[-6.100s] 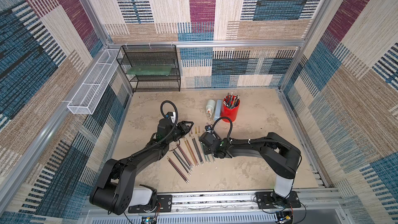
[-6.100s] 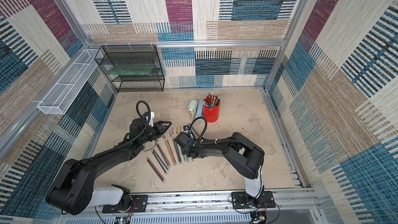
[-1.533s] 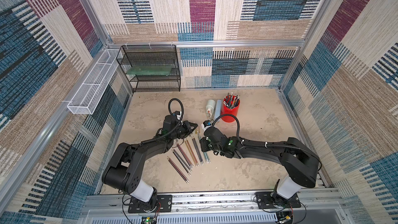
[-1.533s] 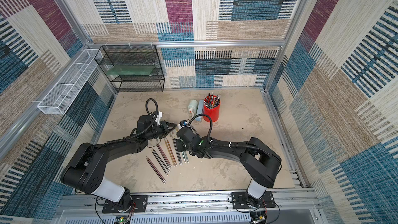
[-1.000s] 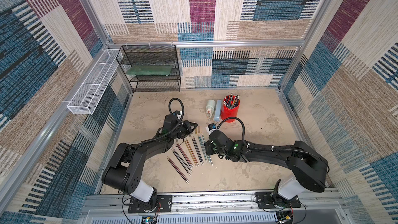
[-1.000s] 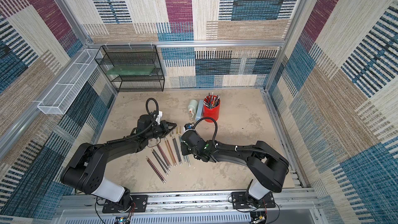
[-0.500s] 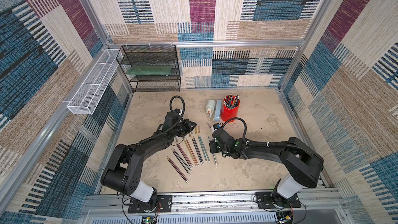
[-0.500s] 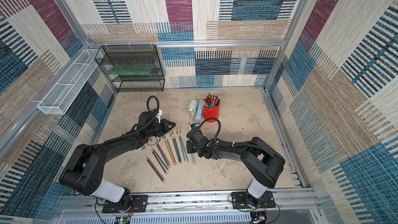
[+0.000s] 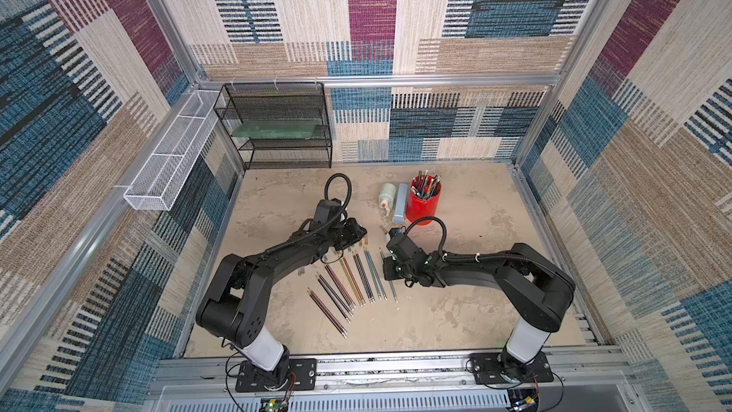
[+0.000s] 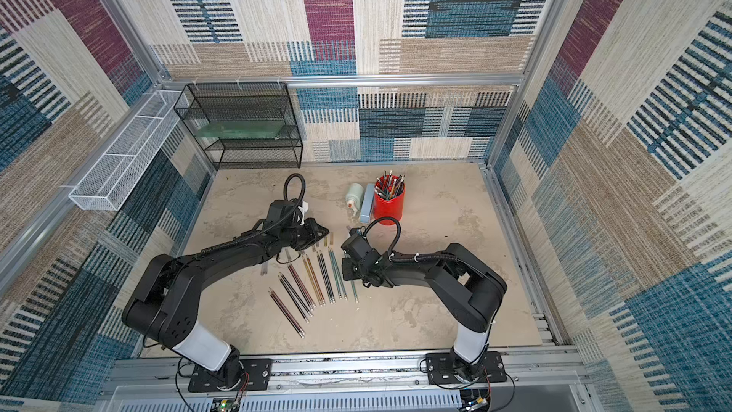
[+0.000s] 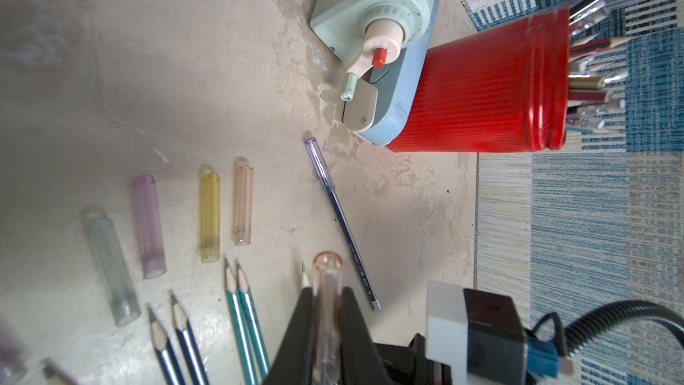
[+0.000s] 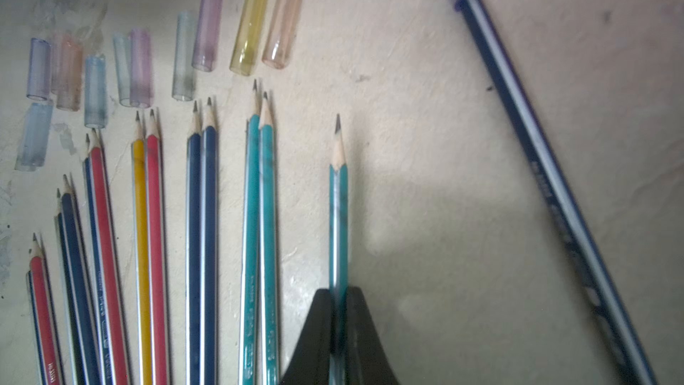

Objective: Remove the protective cover of the pencils
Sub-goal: Place the pencil at the center of the board, then place the protective sleeve at the center of the board.

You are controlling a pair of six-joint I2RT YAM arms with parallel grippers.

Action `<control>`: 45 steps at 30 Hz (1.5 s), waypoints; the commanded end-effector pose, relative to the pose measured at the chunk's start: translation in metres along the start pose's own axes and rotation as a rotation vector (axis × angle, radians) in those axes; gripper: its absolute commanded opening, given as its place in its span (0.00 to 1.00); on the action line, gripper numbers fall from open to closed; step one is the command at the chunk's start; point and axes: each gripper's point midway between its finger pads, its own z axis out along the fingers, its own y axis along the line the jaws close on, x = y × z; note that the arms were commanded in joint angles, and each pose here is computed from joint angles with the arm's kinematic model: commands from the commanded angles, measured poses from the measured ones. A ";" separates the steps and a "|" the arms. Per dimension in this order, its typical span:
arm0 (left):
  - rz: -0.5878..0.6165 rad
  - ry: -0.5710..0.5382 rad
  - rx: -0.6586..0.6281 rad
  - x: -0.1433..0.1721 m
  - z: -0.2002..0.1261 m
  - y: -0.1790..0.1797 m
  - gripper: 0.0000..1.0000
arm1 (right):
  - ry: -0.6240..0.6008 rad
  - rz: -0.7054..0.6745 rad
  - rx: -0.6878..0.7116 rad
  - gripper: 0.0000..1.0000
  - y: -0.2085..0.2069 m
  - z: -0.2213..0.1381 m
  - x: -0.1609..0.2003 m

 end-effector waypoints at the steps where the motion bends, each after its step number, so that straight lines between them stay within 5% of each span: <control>1: 0.043 0.036 -0.043 0.006 0.005 0.004 0.00 | -0.010 0.006 -0.012 0.07 0.003 0.002 -0.004; 21: 0.095 0.226 -0.165 0.031 0.049 0.011 0.00 | -0.012 0.022 -0.004 0.22 -0.004 0.003 -0.007; 45: 0.133 0.274 -0.335 0.019 0.069 0.035 0.00 | -0.136 0.054 0.012 0.28 -0.012 -0.043 -0.044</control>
